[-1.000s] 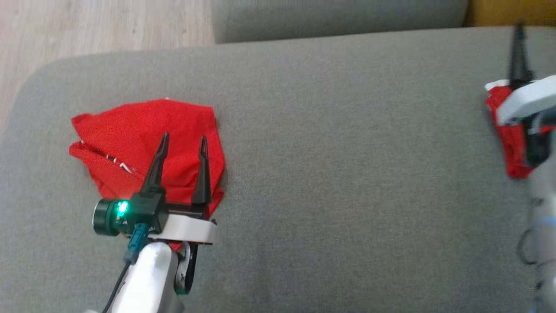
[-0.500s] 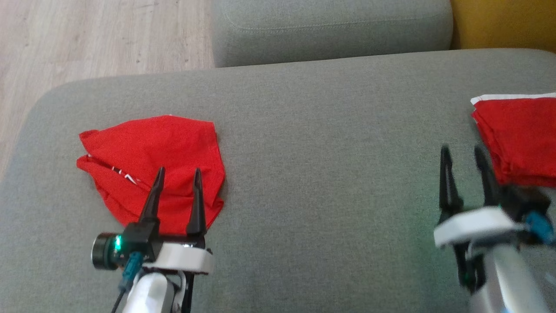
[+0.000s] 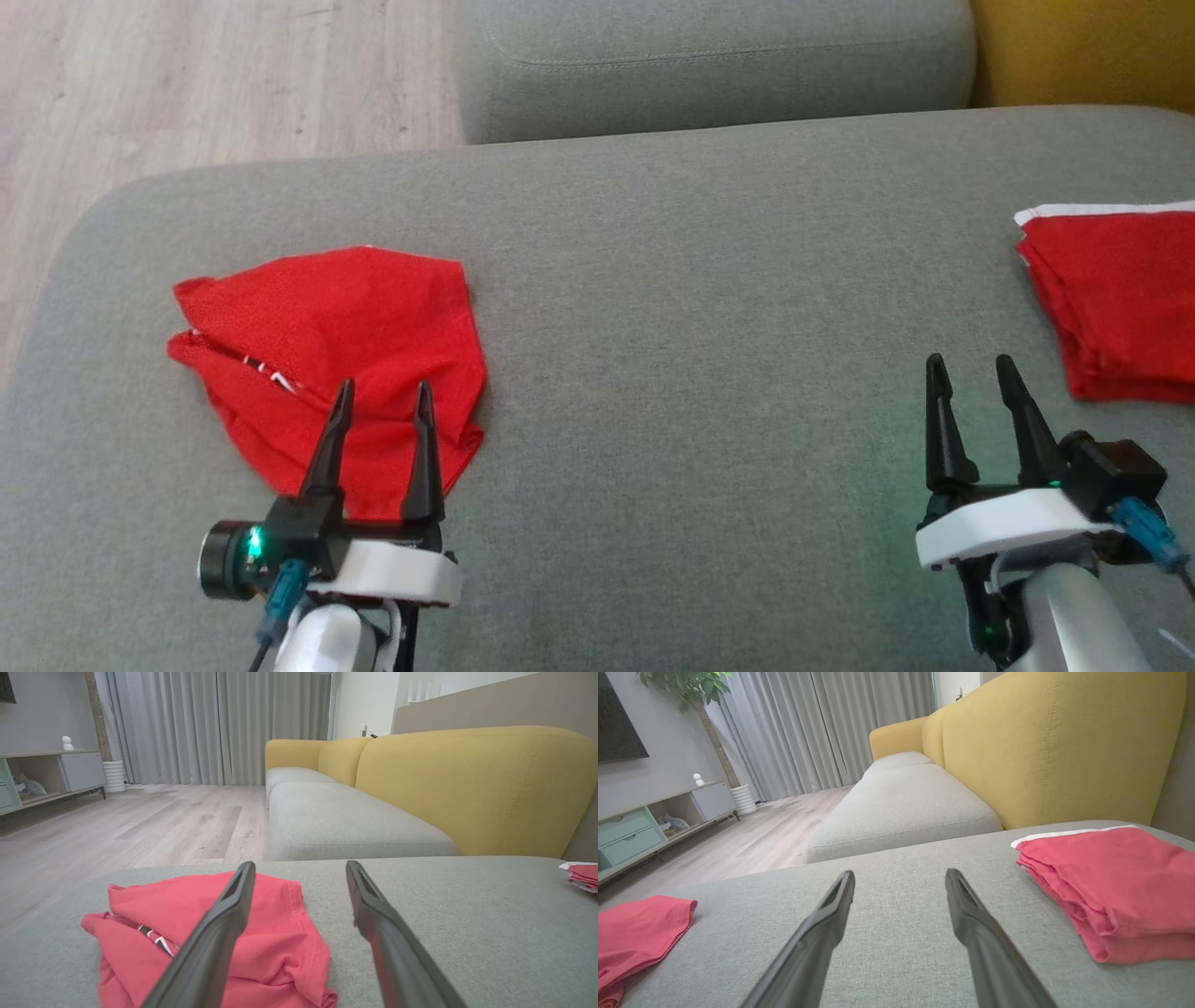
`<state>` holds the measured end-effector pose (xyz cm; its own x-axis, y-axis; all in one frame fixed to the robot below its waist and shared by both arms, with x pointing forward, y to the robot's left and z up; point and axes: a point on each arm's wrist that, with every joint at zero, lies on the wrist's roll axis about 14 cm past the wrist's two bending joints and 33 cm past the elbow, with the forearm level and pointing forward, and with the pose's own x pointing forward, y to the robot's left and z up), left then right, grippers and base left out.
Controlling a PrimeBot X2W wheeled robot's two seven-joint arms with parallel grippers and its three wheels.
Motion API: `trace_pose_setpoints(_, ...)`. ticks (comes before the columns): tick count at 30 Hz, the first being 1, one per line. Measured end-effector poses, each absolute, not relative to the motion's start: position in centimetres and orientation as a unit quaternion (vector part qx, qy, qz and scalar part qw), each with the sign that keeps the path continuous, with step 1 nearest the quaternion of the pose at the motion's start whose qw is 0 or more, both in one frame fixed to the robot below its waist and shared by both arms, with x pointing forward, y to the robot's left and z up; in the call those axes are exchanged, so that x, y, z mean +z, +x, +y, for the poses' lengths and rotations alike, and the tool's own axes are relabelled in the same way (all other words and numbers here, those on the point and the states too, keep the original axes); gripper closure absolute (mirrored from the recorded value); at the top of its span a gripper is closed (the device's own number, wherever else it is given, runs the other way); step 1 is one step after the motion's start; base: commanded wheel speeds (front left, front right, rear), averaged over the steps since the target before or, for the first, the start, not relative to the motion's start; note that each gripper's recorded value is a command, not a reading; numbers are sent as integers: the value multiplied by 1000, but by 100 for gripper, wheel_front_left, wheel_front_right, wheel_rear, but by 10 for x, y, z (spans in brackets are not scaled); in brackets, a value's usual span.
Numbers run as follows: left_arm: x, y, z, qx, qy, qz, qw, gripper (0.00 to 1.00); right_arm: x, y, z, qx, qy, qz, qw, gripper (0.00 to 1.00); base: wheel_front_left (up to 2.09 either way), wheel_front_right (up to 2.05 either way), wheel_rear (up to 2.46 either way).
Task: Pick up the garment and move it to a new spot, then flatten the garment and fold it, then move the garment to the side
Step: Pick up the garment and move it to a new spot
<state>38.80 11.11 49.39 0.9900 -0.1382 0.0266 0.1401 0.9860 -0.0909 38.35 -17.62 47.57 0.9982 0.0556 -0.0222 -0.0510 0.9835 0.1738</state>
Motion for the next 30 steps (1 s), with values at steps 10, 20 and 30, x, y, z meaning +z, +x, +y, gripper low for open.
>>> trace_pose_setpoints(10,496,376,140,-27,-44,-15,999,0,477,392,-123,104,87,17,991,0,0,0,0)
trace_pose_setpoints(20,498,341,197,58,-38,-20,997,0,469,382,-40,224,98,42,969,0,0,0,0)
trace_pose_setpoints(30,497,301,237,126,-34,-26,991,0,471,369,23,315,98,52,942,0,0,0,0)
